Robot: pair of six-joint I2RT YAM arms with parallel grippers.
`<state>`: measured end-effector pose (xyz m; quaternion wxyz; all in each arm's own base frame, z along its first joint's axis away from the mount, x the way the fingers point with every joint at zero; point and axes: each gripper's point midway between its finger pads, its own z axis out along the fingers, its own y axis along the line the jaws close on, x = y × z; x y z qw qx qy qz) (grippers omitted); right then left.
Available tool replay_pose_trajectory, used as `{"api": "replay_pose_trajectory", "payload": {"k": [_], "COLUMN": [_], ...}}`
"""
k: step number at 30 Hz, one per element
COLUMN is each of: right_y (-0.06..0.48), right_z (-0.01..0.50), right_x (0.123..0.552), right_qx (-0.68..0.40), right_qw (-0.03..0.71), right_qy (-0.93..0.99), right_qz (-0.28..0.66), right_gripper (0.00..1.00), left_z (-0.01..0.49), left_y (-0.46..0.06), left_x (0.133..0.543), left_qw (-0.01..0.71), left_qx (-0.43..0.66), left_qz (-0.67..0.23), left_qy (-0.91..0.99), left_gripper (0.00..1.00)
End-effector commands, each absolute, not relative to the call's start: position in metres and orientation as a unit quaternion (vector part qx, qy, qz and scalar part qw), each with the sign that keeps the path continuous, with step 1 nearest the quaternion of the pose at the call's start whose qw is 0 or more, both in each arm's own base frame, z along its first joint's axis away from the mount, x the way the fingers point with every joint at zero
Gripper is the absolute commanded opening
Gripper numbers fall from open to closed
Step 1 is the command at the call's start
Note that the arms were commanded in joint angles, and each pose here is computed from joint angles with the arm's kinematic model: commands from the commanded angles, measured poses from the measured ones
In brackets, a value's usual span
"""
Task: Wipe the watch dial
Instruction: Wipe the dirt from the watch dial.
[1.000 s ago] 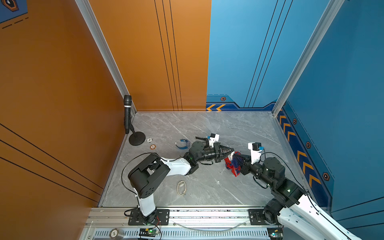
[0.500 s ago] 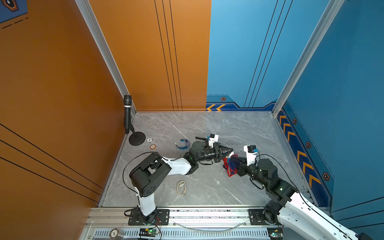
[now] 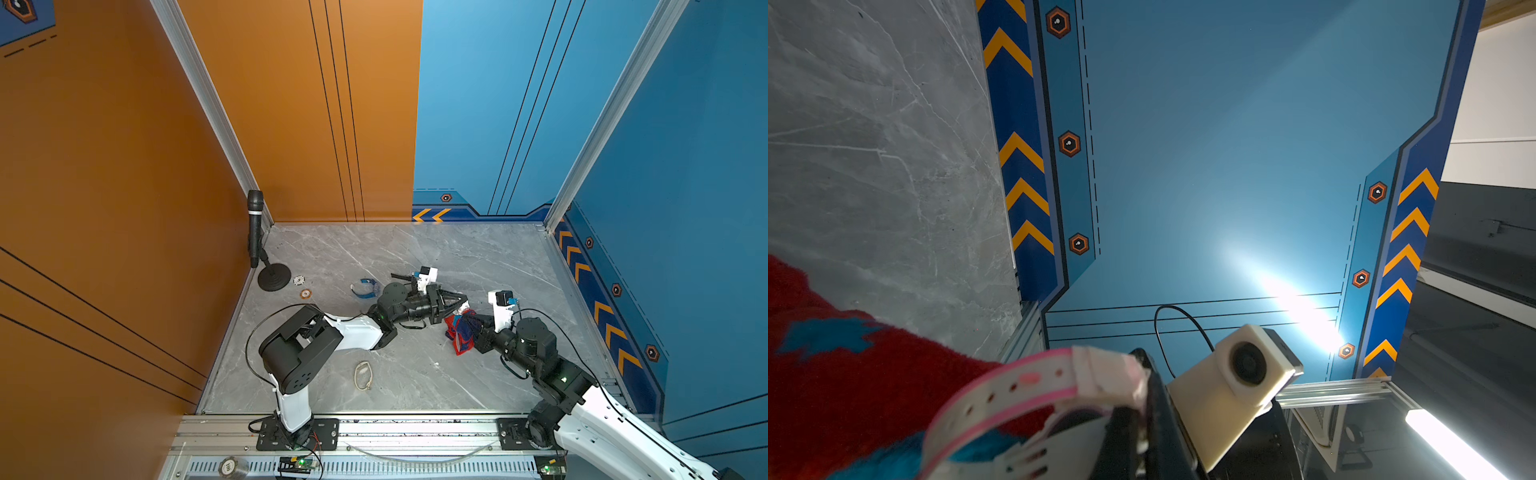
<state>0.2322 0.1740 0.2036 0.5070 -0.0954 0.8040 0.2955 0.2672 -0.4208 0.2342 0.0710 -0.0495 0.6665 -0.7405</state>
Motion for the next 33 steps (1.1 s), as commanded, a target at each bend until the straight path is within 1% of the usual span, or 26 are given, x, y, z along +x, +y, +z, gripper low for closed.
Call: {"api": "replay_pose_trajectory", "payload": {"k": [1, 7, 15, 18, 27, 30, 33], "right_y": [0.179, 0.178, 0.173, 0.175, 0.179, 0.177, 0.178], "right_z": [0.239, 0.228, 0.202, 0.206, 0.244, 0.241, 0.226], "right_x": [0.231, 0.233, 0.236, 0.236, 0.24, 0.243, 0.244], "right_qx": [-0.098, -0.096, -0.085, -0.085, -0.101, -0.1, -0.098], "right_qw": [0.535, 0.53, 0.516, 0.516, 0.542, 0.542, 0.529], "right_qy": [0.776, 0.784, 0.798, 0.795, 0.775, 0.777, 0.787], "right_qz": [0.319, 0.309, 0.299, 0.307, 0.309, 0.305, 0.303], "right_gripper": [0.0, 0.0, 0.0, 0.0, 0.0, 0.0, 0.0], "left_z": [0.231, 0.227, 0.244, 0.246, 0.234, 0.234, 0.237], "left_y": [-0.431, -0.434, -0.43, -0.43, -0.436, -0.436, -0.434], "left_x": [0.257, 0.255, 0.257, 0.257, 0.251, 0.249, 0.249], "left_qw": [0.062, 0.06, 0.068, 0.07, 0.057, 0.055, 0.057], "left_qx": [-0.032, -0.032, -0.027, -0.024, -0.022, -0.022, -0.024], "left_qz": [-0.744, -0.742, -0.75, -0.748, -0.745, -0.746, -0.749], "left_qy": [0.665, 0.667, 0.658, 0.659, 0.664, 0.663, 0.66], "left_gripper": [0.0, 0.0, 0.0, 0.0, 0.0, 0.0, 0.0]}}
